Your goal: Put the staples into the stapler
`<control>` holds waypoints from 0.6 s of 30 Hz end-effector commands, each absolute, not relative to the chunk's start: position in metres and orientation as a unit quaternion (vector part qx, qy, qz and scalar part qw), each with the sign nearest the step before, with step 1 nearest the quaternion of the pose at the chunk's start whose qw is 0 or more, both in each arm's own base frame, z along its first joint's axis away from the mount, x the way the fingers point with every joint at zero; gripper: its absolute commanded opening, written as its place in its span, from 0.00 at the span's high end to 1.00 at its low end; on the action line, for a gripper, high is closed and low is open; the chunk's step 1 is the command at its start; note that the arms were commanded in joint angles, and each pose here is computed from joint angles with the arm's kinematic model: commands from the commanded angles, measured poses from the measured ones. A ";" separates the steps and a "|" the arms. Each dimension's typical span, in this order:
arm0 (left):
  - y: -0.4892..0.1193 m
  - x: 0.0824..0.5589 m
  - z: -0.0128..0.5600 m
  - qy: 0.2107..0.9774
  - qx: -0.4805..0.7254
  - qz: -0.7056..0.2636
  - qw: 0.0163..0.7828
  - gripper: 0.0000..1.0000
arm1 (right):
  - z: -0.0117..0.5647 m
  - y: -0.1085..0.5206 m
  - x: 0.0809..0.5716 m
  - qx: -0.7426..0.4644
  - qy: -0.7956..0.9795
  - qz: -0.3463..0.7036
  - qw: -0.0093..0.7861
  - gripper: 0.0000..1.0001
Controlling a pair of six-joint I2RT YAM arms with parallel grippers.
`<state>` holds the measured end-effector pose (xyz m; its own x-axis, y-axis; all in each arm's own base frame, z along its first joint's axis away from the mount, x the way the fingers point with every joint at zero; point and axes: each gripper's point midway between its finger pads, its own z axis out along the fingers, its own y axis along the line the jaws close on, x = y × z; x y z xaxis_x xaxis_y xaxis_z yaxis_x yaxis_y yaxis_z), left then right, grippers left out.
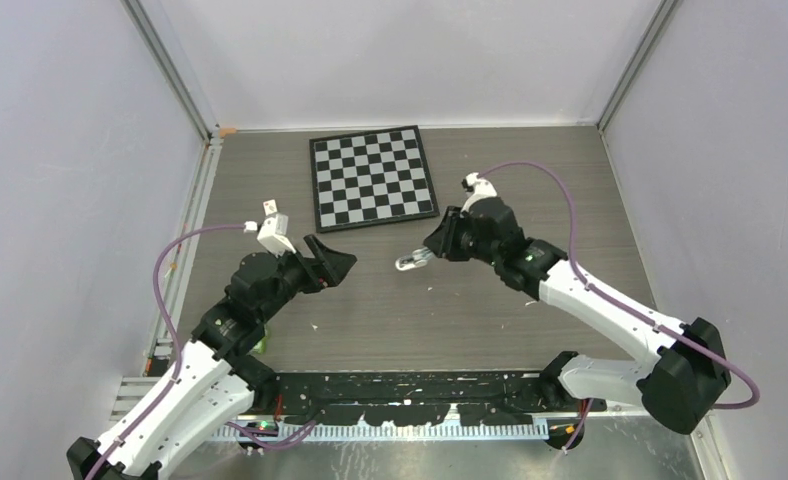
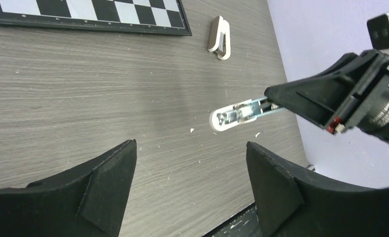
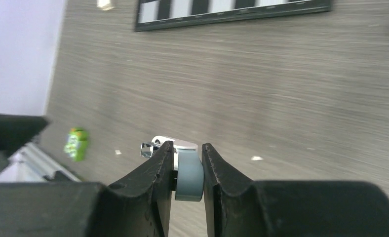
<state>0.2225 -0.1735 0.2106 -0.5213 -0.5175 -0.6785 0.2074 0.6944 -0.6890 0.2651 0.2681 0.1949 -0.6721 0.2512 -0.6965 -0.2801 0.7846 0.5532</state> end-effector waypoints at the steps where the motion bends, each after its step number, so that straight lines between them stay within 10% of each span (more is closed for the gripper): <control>1: -0.168 0.215 0.221 0.813 -0.029 -0.330 0.478 0.13 | 0.200 0.236 0.270 -0.126 0.871 0.266 0.393 0.76; 18: -0.168 0.198 0.219 0.849 0.112 -0.275 0.438 0.03 | 0.143 0.283 0.322 -0.333 0.836 0.286 0.328 0.74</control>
<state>0.2017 -0.1690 0.2042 -0.6224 -0.1027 -0.7759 0.3727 0.8328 -0.4092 0.2977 0.2612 0.1180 -0.6944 -0.3422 -0.6330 -0.6298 0.7145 0.3046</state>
